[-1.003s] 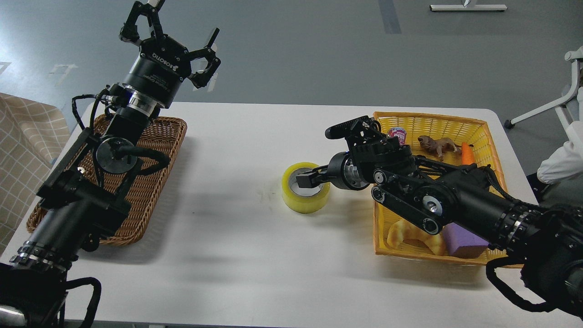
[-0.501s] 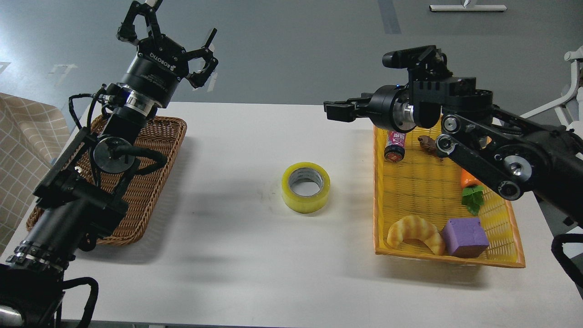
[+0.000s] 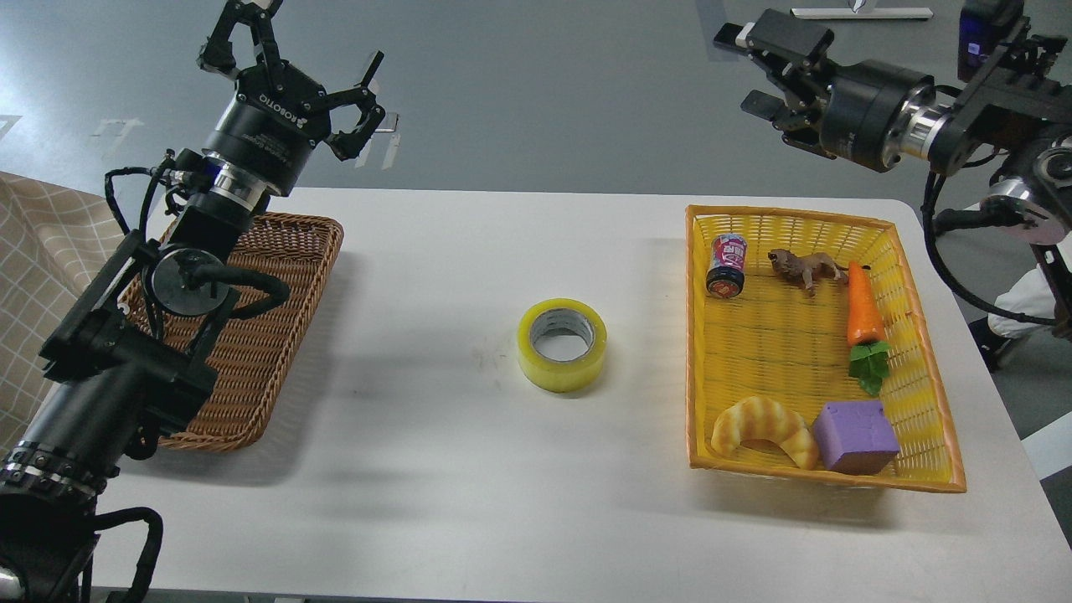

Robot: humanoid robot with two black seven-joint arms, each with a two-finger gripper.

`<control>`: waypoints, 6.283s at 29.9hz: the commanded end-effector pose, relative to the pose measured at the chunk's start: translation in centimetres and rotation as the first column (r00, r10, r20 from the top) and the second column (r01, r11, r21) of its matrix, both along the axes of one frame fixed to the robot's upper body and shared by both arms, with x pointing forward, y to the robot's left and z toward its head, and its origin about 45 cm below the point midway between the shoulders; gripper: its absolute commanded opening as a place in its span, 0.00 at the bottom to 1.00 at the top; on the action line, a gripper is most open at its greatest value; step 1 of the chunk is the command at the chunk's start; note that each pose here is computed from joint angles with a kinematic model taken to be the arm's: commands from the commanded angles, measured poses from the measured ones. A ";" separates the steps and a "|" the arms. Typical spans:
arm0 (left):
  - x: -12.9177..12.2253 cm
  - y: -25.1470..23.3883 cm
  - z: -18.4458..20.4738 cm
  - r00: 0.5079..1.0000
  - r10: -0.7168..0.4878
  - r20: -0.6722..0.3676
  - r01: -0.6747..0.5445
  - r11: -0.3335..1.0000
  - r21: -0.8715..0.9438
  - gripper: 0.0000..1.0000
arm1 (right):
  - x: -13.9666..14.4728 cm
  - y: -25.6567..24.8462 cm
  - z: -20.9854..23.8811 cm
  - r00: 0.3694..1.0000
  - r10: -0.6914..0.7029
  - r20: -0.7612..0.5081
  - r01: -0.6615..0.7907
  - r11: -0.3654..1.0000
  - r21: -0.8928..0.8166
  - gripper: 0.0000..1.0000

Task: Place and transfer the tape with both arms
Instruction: 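Withdraw the right arm up and away from the tape, then reach the left gripper over to the tape roll on the table, then close the left gripper on the rim of the tape roll, then lift the tape roll with the left gripper over the wicker basket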

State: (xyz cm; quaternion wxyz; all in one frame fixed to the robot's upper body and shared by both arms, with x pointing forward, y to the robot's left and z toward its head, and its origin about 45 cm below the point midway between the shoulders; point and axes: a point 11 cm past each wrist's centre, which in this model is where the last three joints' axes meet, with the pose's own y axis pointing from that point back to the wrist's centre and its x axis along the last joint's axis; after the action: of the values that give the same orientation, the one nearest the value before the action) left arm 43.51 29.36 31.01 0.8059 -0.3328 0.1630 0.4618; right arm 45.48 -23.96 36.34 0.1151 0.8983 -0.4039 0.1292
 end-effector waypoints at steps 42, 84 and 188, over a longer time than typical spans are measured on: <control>-1.6 -4.6 1.4 0.959 -0.127 0.255 -0.109 0.665 0.739 0.98 | -2.7 -6.6 -4.1 0.983 -0.054 -0.178 0.185 0.214 0.959 1.00; -4.1 -10.4 -4.8 0.846 -0.533 0.009 -0.368 -0.573 0.732 0.98 | -6.5 -10.0 -12.6 0.922 -0.127 -0.366 0.383 0.160 0.910 1.00; 0.6 -1.8 -1.0 0.915 -0.396 -0.076 -0.241 -0.688 0.685 0.00 | -7.1 -10.4 -13.9 0.908 -0.134 -0.397 0.414 0.149 0.898 1.00</control>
State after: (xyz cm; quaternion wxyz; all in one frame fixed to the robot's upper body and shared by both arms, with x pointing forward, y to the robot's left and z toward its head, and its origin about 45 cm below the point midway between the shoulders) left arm 44.52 24.18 30.03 0.6821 0.5280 -0.4803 0.1587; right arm 38.42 -34.39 22.45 -0.4072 0.6861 -0.5352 -0.2775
